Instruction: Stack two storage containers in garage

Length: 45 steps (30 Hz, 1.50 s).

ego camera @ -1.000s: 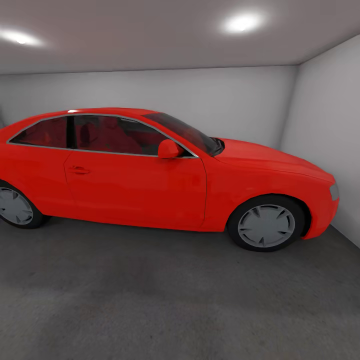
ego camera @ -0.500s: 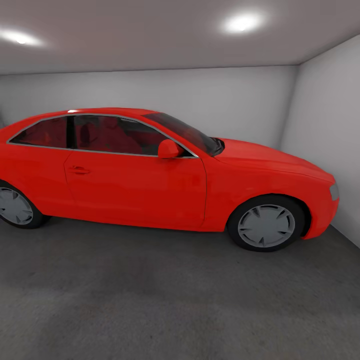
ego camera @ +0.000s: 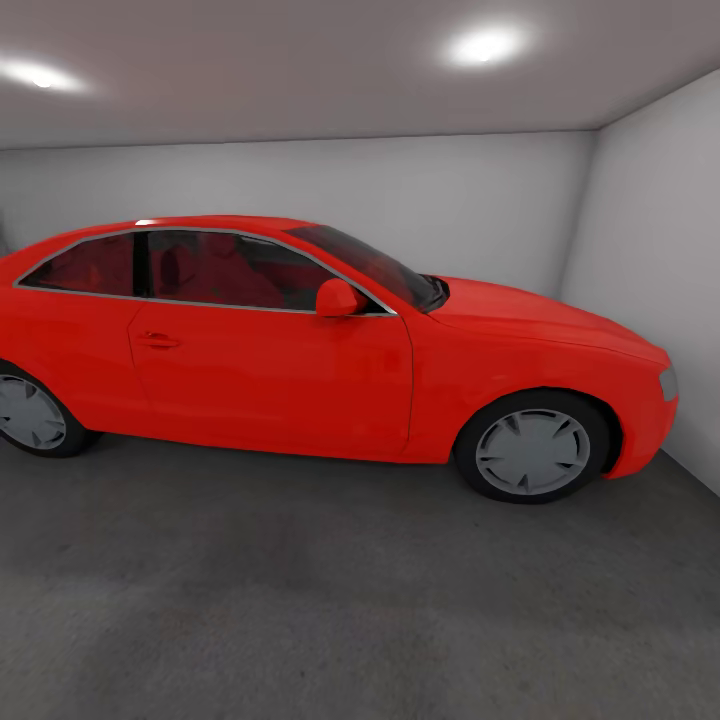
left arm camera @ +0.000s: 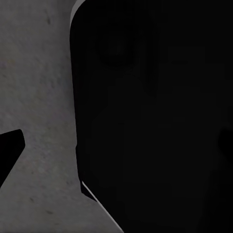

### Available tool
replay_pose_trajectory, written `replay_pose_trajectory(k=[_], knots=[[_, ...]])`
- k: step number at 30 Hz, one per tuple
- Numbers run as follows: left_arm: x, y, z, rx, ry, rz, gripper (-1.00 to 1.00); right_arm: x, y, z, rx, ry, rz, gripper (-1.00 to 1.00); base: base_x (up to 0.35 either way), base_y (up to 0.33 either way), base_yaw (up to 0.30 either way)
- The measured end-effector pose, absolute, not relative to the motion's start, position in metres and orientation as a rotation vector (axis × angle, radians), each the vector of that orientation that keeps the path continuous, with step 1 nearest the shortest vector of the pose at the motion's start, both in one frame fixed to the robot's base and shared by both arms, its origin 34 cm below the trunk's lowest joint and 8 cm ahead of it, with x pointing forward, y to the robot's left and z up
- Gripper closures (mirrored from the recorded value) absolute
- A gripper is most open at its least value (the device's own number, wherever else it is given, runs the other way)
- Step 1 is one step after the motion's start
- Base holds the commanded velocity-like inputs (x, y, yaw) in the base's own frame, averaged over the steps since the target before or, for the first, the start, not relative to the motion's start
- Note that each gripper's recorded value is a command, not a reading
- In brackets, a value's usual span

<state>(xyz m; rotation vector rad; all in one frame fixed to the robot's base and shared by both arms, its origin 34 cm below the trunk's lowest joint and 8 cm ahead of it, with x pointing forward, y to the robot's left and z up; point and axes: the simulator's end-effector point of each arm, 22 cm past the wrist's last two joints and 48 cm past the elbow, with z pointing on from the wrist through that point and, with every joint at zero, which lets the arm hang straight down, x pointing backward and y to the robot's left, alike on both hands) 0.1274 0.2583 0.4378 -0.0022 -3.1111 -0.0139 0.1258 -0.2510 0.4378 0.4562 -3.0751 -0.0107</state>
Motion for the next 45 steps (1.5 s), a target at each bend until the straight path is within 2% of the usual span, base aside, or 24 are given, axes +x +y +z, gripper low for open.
replay_pose_trajectory(k=[36,45], knots=[[0.125,0.255,0.438,-0.002,-3.106,-0.007,-1.0,0.125,-0.251,0.438,0.456,-3.074,-0.01,-1.0,0.0,0.0,0.0],[0.125,0.255,0.438,-0.002,-3.104,-0.007,-1.0,0.115,-0.255,0.438,0.56,-3.028,-0.006,-1.0,0.0,0.0,0.0]])
